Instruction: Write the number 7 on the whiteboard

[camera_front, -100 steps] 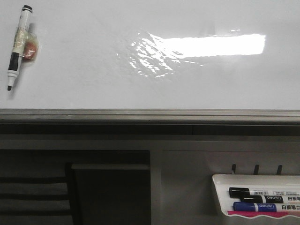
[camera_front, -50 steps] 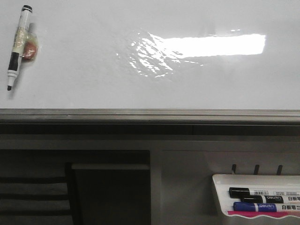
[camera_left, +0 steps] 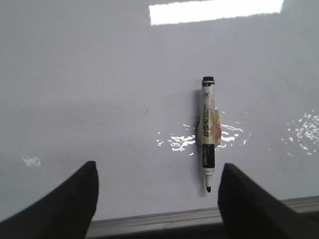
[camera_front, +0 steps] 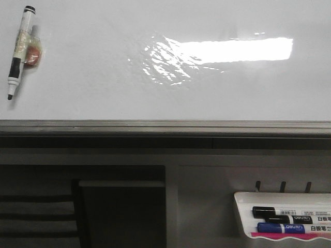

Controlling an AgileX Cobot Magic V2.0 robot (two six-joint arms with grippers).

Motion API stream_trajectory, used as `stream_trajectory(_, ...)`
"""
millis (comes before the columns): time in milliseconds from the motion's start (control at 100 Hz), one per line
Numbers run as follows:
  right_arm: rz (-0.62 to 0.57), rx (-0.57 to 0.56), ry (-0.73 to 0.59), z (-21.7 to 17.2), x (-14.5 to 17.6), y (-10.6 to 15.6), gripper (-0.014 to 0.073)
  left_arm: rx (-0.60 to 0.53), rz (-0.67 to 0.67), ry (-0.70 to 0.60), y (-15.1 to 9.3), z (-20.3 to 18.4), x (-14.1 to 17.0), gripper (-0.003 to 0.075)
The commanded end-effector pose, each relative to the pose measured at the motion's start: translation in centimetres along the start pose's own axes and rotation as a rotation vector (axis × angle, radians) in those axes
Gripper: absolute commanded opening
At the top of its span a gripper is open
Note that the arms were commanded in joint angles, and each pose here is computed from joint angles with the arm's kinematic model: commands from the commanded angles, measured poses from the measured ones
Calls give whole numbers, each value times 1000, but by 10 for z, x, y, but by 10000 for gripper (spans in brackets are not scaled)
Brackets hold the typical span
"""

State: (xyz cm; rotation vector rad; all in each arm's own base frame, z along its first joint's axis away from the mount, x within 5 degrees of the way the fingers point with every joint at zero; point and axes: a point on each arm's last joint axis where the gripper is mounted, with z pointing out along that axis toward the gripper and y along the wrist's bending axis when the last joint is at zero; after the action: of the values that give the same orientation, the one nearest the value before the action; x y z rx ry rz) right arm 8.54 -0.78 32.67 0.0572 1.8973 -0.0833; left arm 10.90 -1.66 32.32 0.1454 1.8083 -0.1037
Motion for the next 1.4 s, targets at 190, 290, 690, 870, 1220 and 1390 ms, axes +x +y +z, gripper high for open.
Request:
stream_trajectory(190,-3,1,-88,-2,-16,0,428,135,34,31,-19,27,-8,473)
stream_trajectory(290,-3,1,-88,-2,-16,0,428,180,52,87,-28,39,-3,473)
stream_trajectory(690,-3,1,-88,-2,-16,0,428,179,78,172,-40,108,5,473)
stream_trajectory(870,-3,1,-88,-2,-16,0,428,156,84,215,-40,140,3,473)
stream_trajectory(1220,-3,1,-88,-2,-16,0,428,157,95,268,-46,178,3,387)
stream_trajectory(1390,-3,1,-88,-2,-16,0,428,157,103,277,-46,180,5,287)
